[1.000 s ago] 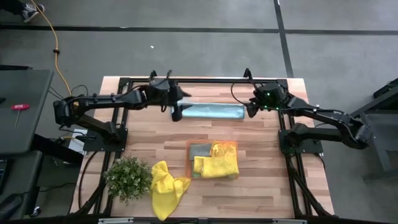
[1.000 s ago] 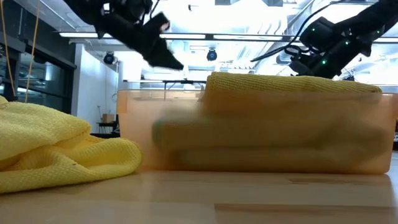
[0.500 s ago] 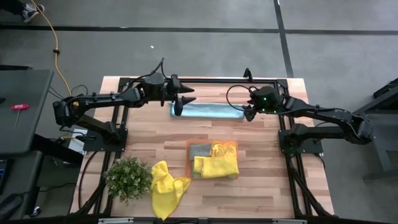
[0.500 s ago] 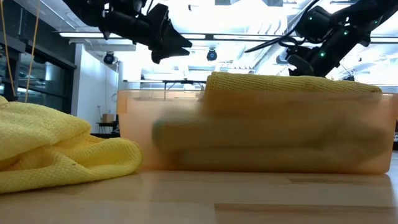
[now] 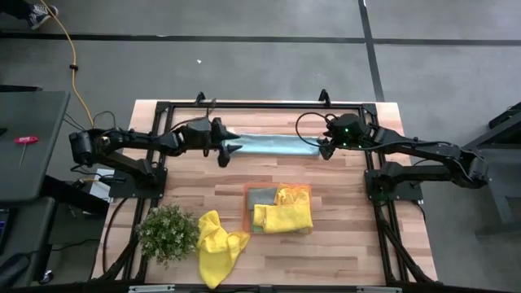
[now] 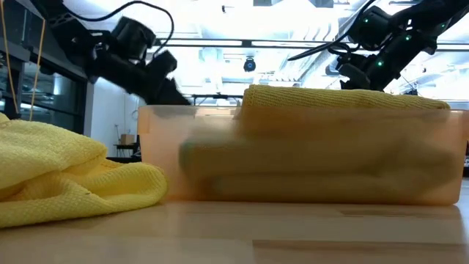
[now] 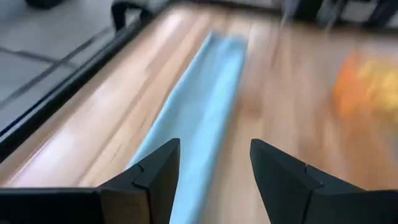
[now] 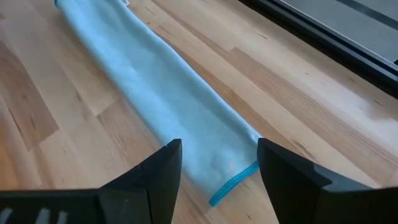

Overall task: Fold microfiber towels
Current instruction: Fold the blue microfiber towel

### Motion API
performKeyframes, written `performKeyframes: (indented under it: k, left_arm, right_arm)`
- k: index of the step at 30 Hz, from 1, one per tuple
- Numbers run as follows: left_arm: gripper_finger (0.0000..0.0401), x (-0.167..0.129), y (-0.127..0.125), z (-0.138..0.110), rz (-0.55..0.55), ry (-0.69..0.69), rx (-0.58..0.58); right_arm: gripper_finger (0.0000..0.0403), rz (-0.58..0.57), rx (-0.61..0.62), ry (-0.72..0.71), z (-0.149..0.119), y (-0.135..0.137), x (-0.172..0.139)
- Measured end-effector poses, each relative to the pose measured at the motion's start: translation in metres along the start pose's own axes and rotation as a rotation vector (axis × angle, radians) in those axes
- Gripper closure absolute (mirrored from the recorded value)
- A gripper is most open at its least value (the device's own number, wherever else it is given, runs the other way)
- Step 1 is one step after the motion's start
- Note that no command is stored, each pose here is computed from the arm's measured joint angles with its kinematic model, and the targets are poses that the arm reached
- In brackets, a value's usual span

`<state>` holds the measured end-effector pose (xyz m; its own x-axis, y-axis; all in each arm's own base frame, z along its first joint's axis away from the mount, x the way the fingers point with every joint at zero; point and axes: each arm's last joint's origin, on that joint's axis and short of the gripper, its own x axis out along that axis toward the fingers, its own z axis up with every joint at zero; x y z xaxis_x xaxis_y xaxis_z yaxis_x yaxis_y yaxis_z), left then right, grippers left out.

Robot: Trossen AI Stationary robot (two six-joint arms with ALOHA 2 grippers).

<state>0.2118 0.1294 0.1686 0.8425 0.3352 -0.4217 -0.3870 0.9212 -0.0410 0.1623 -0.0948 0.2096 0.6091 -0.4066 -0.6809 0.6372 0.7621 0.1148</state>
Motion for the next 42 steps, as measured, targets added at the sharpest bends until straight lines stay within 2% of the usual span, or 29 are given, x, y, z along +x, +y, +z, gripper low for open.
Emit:
performKeyframes:
  k: [5, 10, 14, 24, 30, 35, 38, 42]
  left_arm:
    - [0.0217, -0.002, 0.004, -0.015, 0.061, 0.166, 0.155]
    - [0.0217, -0.004, 0.005, -0.025, -0.003, 0.266, 0.294]
    - [0.0217, -0.005, 0.006, -0.028, -0.015, 0.296, 0.353]
    - [0.0217, 0.003, 0.013, -0.045, -0.025, 0.397, 0.347]
    - [0.0217, 0.011, 0.017, -0.056, 0.034, 0.453, 0.349]
    - [0.0218, 0.014, 0.015, -0.061, 0.010, 0.489, 0.336]
    - [0.0228, 0.014, 0.013, -0.062, 0.010, 0.505, 0.343]
    - [0.0261, 0.013, 0.011, -0.064, 0.013, 0.531, 0.349]
  right_arm:
    - [0.0201, 0.000, 0.000, 0.000, 0.000, 0.000, 0.000]
    - [0.0201, 0.000, -0.029, 0.000, 0.000, 0.000, 0.000]
    - [0.0201, 0.000, -0.029, 0.000, 0.000, 0.000, 0.000]
    - [0.0201, 0.000, -0.028, -0.001, 0.000, 0.000, 0.000]
    - [0.0201, 0.000, -0.025, -0.001, 0.000, 0.000, 0.000]
    - [0.0201, 0.001, -0.024, 0.001, 0.000, 0.000, 0.000]
    - [0.0201, 0.062, -0.057, 0.013, -0.001, 0.002, 0.000]
    - [0.0201, 0.178, -0.163, 0.064, -0.005, 0.009, 0.007]
